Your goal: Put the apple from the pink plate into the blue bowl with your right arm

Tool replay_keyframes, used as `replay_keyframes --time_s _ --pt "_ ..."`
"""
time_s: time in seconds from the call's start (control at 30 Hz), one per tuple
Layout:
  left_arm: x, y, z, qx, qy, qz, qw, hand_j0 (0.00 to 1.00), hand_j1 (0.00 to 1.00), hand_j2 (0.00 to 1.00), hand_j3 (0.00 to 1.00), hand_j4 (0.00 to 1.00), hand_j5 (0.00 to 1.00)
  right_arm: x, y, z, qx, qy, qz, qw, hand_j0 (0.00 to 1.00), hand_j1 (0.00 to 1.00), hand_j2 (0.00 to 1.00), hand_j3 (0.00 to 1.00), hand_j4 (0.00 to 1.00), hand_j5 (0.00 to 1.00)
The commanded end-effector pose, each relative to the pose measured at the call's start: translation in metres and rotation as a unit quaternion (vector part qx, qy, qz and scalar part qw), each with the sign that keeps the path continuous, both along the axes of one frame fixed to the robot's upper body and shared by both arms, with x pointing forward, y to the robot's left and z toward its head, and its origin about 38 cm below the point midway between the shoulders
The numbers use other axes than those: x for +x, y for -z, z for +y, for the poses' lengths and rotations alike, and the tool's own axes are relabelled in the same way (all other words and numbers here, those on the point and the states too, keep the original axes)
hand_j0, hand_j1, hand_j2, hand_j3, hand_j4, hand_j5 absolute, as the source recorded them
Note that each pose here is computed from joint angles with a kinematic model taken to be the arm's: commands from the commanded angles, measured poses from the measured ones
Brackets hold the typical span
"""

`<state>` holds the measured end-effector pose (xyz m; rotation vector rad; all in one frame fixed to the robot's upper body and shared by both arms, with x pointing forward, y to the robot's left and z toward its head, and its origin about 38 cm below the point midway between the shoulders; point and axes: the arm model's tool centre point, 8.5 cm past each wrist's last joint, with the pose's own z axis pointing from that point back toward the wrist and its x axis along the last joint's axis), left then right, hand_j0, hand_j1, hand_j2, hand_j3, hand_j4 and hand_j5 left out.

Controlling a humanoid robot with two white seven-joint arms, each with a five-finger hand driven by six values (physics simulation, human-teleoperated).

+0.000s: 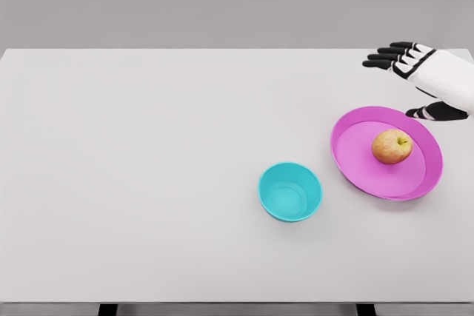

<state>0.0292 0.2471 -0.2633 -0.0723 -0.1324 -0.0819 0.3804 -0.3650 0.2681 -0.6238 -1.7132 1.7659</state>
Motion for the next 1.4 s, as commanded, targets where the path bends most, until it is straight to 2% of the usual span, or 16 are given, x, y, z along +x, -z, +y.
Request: replay_keyframes --time_s 0.0,0.1,0.17,0.23,0.3,0.37,0.47,0.53,0.6,0.67,0.83,0.93,1.1,1.23,1.37 --pt "0.000 0.000 0.000 0.000 -0.001 0.000 1.0000 1.00 1.00 1.00 1.00 1.00 1.00 0.001 0.001 -0.003 0.000 0.005 0.002 1.0000 1.00 1.00 1.00 1.00 1.00 1.00" --pt "0.000 0.000 0.000 0.000 -0.001 0.000 1.0000 1.00 1.00 1.00 1.00 1.00 1.00 0.001 -0.001 -0.008 -0.004 0.012 0.003 0.9999 1.00 1.00 1.00 1.00 1.00 1.00" --pt "0.000 0.000 0.000 0.000 -0.001 0.000 1.0000 1.00 1.00 1.00 1.00 1.00 1.00 0.002 0.000 -0.021 -0.018 0.038 0.012 0.9990 1.00 1.00 1.00 1.00 1.00 1.00" --pt "0.000 0.000 0.000 0.000 0.000 0.000 1.0000 1.00 1.00 1.00 1.00 1.00 1.00 -0.001 0.009 -0.026 -0.024 0.043 0.027 0.9984 1.00 1.00 1.00 1.00 1.00 1.00" --pt "0.000 0.000 0.000 0.000 0.000 0.000 1.0000 1.00 1.00 1.00 1.00 1.00 1.00 -0.006 0.017 -0.033 -0.093 0.038 0.086 0.9911 1.00 1.00 1.00 1.00 1.00 1.00" --pt "0.000 0.000 0.000 0.000 0.000 0.000 1.0000 1.00 1.00 1.00 1.00 1.00 1.00 -0.008 0.018 -0.039 -0.144 0.039 0.129 0.9804 1.00 1.00 1.00 1.00 1.00 1.00" --pt "0.000 0.000 0.000 0.000 -0.001 0.000 1.0000 1.00 1.00 1.00 1.00 1.00 1.00 -0.010 0.017 -0.044 -0.177 0.041 0.153 0.9714 1.00 1.00 1.00 1.00 1.00 1.00" --pt "0.000 0.000 0.000 0.000 -0.001 0.000 1.0000 1.00 1.00 1.00 1.00 1.00 1.00 -0.007 0.012 -0.045 -0.175 0.046 0.148 0.9724 1.00 1.00 1.00 1.00 1.00 1.00" --pt "0.000 0.000 0.000 0.000 0.000 0.001 1.0000 1.00 1.00 1.00 1.00 1.00 1.00 -0.001 0.018 -0.051 -0.159 0.062 0.155 0.9731 1.00 1.00 1.00 1.00 1.00 1.00" --pt "0.000 0.000 0.000 0.000 0.000 0.000 1.0000 1.00 1.00 1.00 1.00 1.00 1.00 0.010 0.020 -0.057 -0.141 0.076 0.156 0.9747 1.00 1.00 1.00 1.00 1.00 1.00" --pt "0.000 0.000 0.000 0.000 0.000 0.000 1.0000 1.00 1.00 1.00 1.00 1.00 1.00 0.025 0.040 -0.031 -0.149 0.043 0.176 0.9722 1.00 1.00 1.00 1.00 1.00 1.00" --pt "0.000 0.000 0.000 0.000 0.000 0.000 1.0000 1.00 1.00 1.00 1.00 1.00 1.00 0.026 0.054 -0.030 -0.152 0.042 0.194 0.9683 1.00 1.00 1.00 1.00 1.00 1.00" --pt "0.000 0.000 0.000 0.000 0.000 0.000 1.0000 1.00 1.00 1.00 1.00 1.00 1.00 0.028 0.061 -0.032 -0.147 0.048 0.201 0.9673 1.00 1.00 1.00 1.00 1.00 1.00" --pt "0.000 0.000 0.000 0.000 0.000 0.000 1.0000 1.00 1.00 1.00 1.00 1.00 1.00 0.037 0.073 -0.030 -0.148 0.049 0.218 0.9635 1.00 1.00 1.00 1.00 1.00 1.00" --pt "0.000 0.000 0.000 0.000 -0.001 0.000 1.0000 1.00 1.00 1.00 1.00 1.00 1.00 0.037 0.078 -0.028 -0.149 0.046 0.223 0.9623 1.00 1.00 1.00 1.00 1.00 1.00"
